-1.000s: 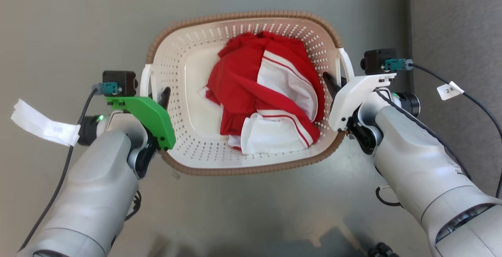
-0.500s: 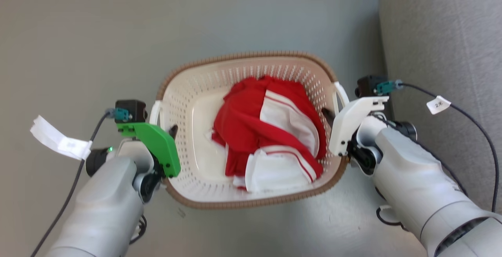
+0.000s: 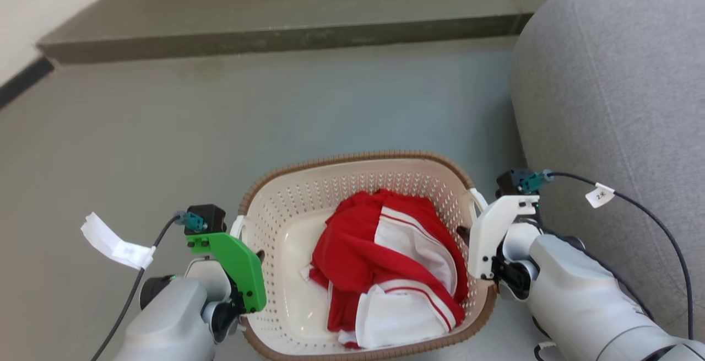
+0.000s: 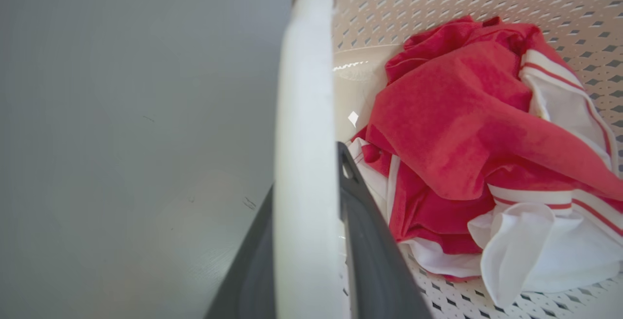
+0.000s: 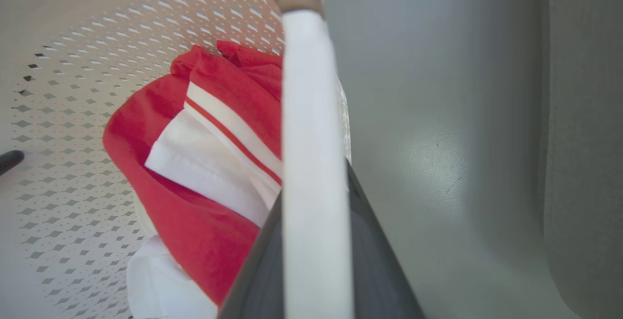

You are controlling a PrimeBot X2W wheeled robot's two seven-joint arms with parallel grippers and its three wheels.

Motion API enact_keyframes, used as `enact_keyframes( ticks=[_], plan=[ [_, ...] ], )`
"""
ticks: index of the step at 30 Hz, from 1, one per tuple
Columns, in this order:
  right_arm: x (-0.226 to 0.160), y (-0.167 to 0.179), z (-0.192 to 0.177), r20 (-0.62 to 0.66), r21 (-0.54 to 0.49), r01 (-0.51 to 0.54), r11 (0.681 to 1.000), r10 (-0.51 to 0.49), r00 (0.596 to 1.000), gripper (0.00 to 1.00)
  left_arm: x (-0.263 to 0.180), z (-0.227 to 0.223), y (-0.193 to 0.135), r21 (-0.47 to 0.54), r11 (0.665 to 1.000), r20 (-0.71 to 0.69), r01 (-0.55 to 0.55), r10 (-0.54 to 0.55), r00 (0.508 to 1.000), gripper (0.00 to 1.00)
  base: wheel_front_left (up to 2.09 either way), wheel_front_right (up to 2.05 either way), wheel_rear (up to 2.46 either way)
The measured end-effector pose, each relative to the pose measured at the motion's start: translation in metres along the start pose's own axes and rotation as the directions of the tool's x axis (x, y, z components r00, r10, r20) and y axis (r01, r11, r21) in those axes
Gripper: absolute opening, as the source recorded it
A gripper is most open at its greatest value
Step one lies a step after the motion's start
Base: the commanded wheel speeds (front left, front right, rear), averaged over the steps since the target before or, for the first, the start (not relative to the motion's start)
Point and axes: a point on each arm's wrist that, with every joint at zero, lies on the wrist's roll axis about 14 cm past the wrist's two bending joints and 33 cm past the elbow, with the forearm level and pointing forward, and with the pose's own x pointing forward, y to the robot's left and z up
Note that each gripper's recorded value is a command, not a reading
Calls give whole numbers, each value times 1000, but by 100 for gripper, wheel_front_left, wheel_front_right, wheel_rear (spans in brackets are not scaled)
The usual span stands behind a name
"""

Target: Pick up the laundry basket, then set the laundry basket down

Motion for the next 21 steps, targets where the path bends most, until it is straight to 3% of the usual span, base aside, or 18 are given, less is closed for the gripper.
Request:
enact_keyframes(
  ticks=[21],
  plan=[
    [-26, 9, 3, 32, -20, -8, 1000, 9, 999, 0, -22, 5, -15, 27, 1000, 30, 10, -10, 999, 0, 0, 0, 0]
  ],
)
